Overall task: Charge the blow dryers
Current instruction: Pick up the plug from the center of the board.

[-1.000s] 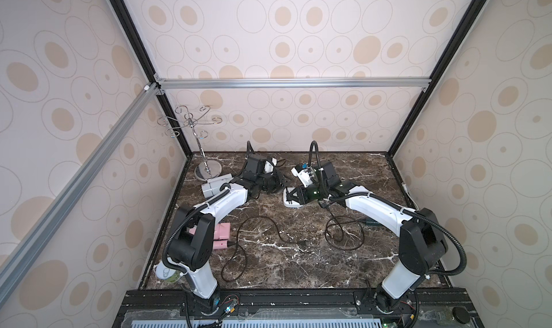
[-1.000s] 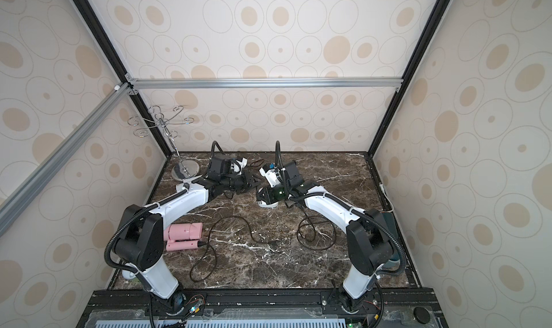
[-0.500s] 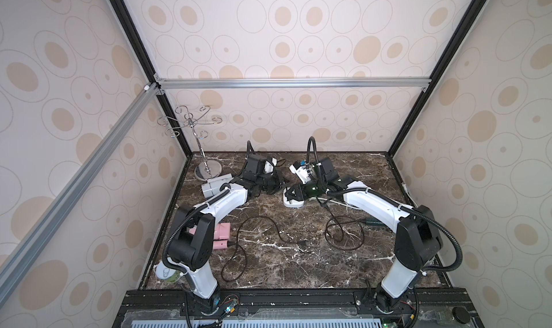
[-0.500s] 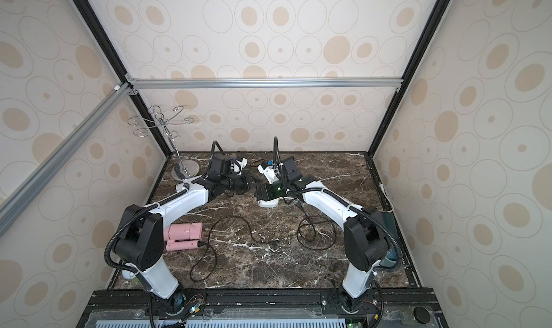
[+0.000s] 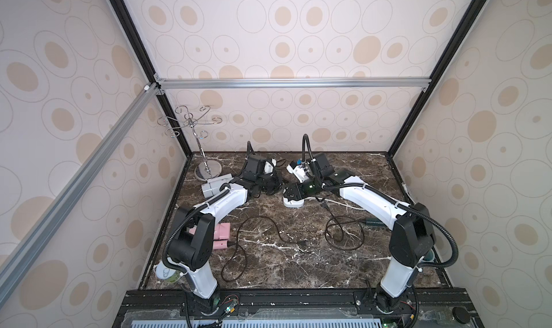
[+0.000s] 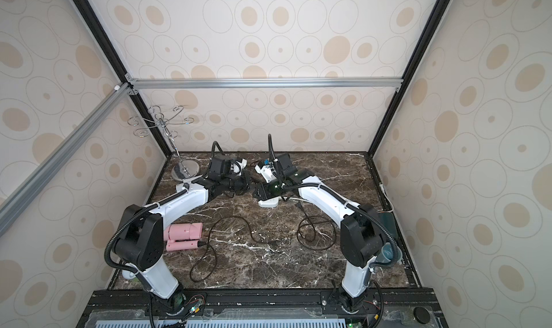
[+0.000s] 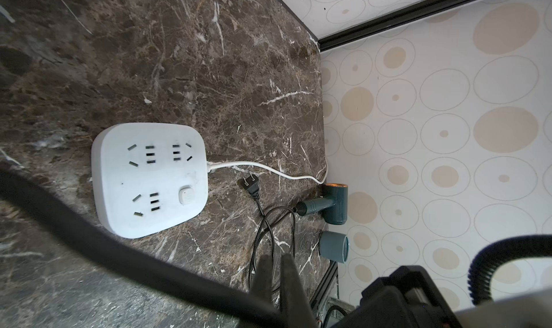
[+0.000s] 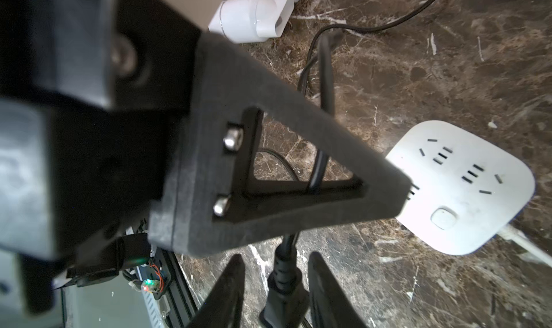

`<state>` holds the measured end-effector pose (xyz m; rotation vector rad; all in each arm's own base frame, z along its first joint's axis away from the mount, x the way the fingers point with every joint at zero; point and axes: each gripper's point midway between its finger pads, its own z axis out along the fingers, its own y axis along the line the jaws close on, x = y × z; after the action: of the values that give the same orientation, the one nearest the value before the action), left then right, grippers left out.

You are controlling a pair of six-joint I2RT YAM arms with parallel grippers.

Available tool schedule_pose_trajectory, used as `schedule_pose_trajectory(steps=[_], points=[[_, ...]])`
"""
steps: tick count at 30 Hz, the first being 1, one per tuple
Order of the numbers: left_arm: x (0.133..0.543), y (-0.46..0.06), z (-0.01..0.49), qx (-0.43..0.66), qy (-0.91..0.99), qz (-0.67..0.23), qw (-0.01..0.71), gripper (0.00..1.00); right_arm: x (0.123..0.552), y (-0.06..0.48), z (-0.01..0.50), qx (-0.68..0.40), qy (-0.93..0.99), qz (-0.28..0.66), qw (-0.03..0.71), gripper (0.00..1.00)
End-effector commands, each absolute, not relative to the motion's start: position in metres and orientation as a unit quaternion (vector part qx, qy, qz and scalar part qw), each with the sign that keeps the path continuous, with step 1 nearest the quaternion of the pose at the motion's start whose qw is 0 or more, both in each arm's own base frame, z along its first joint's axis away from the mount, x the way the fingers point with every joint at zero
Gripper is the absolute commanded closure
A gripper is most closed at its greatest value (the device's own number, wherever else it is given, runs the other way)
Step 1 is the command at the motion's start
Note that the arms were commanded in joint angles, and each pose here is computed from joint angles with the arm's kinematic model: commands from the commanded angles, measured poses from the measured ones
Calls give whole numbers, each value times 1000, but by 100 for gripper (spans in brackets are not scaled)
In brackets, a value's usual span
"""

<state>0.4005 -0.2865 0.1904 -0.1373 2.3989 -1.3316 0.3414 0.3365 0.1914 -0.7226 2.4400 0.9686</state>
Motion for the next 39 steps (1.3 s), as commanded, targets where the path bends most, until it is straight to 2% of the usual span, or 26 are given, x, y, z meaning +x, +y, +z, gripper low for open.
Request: schedule_pose_trajectory(steps=[1,4,8,14,16,18,21,24,33,39], points=[[405,-288,201,-36,854,-475,210,100,338,333,186,-273,886,317,198,65],[405,-288,202,-37,854,-475,210,100,337,332,184,-278,890,302,197,72],[405,-288,198,-37,856,-472,208,100,339,331,185,-280,893,289,202,89],[405,-288,196,-32,859,-467,207,100,338,330,180,-288,894,284,192,96],[406,-287,196,-28,861,-464,209,92,338,332,178,-286,894,287,192,97],[407,-284,195,-24,865,-454,212,73,340,334,179,-278,891,296,204,98],[409,-270,191,-24,875,-430,222,54,351,335,177,-249,889,304,234,99],[410,-245,192,-35,882,-404,241,47,368,331,175,-210,890,295,276,100],[394,-187,186,-75,881,-380,271,48,434,322,180,-126,855,254,435,100],[388,-169,183,-91,876,-385,276,49,461,320,158,-108,852,214,466,100]])
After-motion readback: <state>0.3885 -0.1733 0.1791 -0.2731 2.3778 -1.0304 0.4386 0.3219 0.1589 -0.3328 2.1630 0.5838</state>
